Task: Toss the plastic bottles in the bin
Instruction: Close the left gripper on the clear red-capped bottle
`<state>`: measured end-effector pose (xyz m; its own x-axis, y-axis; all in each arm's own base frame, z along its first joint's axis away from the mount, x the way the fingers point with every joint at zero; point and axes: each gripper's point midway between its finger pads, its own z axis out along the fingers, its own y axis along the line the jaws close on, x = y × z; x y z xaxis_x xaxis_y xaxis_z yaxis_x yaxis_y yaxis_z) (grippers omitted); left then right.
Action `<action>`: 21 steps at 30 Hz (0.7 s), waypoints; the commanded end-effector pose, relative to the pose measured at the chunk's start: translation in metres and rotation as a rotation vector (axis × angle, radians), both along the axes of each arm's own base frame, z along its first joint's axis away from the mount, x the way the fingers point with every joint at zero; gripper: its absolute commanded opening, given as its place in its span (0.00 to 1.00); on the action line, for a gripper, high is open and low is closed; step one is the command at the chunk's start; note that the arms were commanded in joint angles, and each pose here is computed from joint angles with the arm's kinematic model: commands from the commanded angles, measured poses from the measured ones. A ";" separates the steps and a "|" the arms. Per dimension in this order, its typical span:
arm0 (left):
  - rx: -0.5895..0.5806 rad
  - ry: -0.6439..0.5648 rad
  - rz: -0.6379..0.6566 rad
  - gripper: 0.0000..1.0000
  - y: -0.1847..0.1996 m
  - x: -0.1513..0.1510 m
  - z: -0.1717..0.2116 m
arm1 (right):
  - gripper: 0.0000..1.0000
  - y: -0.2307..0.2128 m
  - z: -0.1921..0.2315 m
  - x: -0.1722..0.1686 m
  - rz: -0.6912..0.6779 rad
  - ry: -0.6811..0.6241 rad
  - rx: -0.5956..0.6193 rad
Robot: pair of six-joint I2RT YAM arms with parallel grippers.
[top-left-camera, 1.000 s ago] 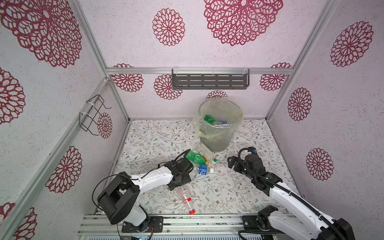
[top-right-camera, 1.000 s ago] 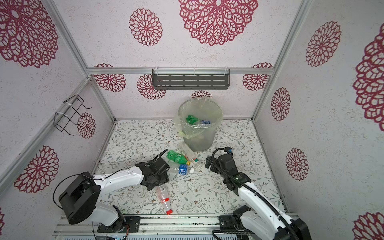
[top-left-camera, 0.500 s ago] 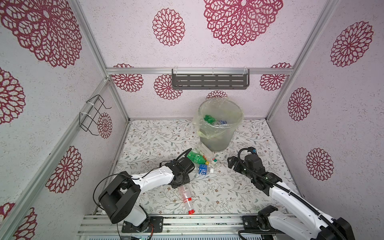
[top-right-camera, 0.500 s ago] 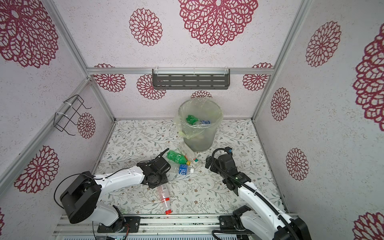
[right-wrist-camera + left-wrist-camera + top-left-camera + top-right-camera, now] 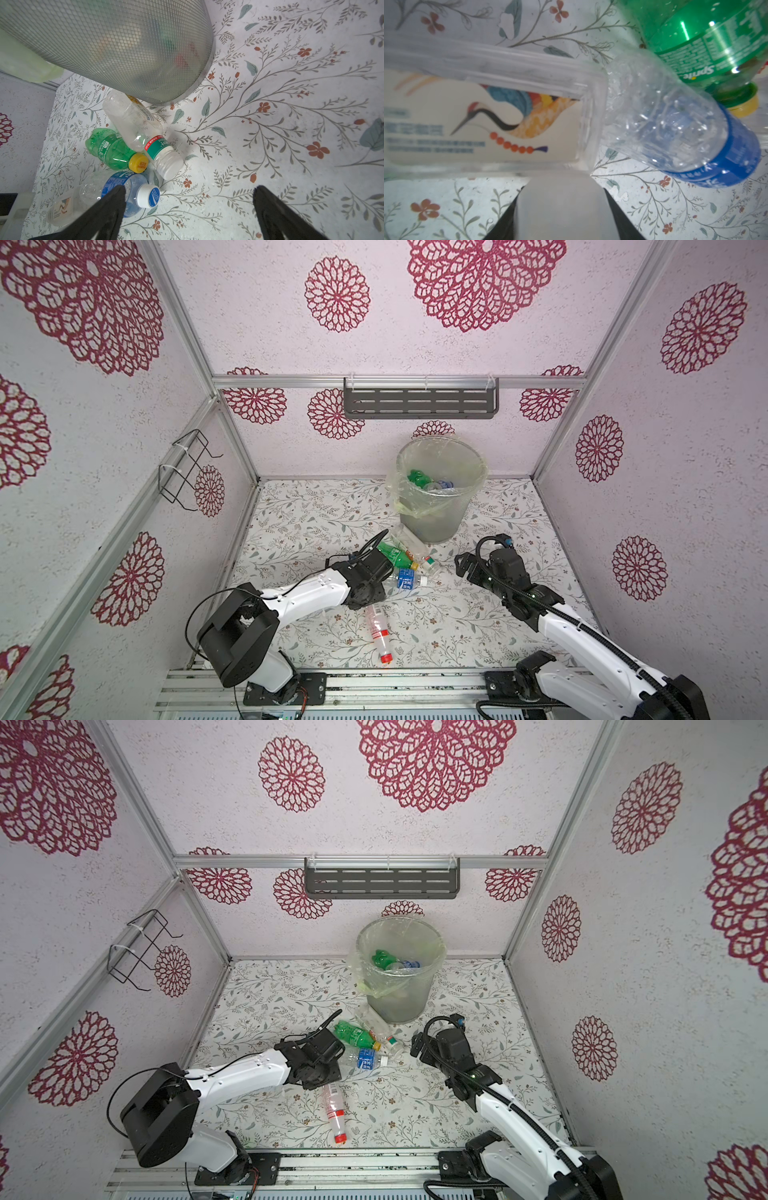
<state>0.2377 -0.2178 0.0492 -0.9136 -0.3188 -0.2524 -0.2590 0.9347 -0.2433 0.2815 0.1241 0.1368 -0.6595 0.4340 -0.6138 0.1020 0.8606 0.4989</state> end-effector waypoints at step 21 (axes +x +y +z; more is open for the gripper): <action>-0.066 -0.236 -0.056 0.54 -0.011 0.036 0.085 | 0.99 -0.004 0.004 0.005 -0.031 -0.007 -0.006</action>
<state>0.2648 -0.2316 0.1121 -0.8785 -0.2788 -0.3880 -0.1524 0.9332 -0.3255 0.2820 0.1237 0.1302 -0.6709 0.4281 -0.6055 0.1137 0.8663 0.4865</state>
